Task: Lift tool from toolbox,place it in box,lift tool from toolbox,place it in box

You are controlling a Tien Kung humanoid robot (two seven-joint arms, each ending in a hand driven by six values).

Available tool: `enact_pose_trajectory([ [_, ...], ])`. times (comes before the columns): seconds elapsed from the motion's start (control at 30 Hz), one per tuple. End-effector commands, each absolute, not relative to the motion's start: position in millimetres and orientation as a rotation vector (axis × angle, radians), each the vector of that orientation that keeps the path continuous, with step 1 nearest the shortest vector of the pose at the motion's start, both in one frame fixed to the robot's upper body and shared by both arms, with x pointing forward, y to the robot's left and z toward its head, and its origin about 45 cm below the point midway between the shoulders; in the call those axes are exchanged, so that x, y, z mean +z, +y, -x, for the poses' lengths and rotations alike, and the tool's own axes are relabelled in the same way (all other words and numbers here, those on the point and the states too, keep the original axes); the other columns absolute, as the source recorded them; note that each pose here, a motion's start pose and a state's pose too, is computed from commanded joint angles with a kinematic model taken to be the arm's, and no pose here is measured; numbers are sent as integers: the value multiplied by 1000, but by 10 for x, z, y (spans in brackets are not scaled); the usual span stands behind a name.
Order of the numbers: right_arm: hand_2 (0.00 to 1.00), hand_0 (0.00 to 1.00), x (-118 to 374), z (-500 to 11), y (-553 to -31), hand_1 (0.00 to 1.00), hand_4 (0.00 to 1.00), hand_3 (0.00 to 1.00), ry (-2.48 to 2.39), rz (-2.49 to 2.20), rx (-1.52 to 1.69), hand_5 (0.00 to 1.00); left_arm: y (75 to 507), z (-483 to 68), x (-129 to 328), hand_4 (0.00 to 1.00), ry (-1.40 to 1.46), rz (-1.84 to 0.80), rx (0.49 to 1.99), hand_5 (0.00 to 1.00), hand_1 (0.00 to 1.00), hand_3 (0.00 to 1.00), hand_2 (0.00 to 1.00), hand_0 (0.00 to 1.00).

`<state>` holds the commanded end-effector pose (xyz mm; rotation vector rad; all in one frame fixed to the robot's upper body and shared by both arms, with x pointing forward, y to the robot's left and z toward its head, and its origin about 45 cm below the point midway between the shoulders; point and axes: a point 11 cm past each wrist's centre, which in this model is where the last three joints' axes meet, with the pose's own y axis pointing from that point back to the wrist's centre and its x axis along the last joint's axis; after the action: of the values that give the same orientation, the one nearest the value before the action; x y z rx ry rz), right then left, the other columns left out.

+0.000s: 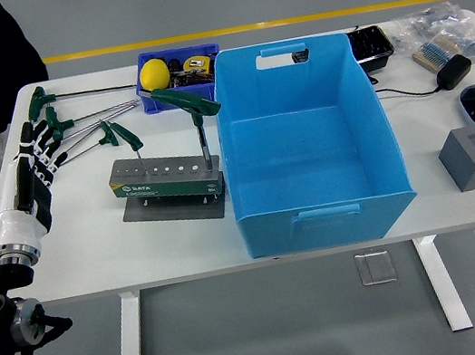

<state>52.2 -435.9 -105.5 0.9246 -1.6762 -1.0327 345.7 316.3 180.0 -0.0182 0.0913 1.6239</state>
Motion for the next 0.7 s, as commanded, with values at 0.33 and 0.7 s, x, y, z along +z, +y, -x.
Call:
enact_pose_trajectory([
  [0.33,724,627,-1060,-490,-4356,602,977,775,-1671,-921,-1035,954,3150,-3449,1787,998,91,12,1619,998,959,960,979,887],
  [0.7,723,627,-1053,-519,-4363,602,978,773,-1685,-922,-1037,954,3162,-3461,1848,998,21,-9,1634,998,959,960,979,891],
])
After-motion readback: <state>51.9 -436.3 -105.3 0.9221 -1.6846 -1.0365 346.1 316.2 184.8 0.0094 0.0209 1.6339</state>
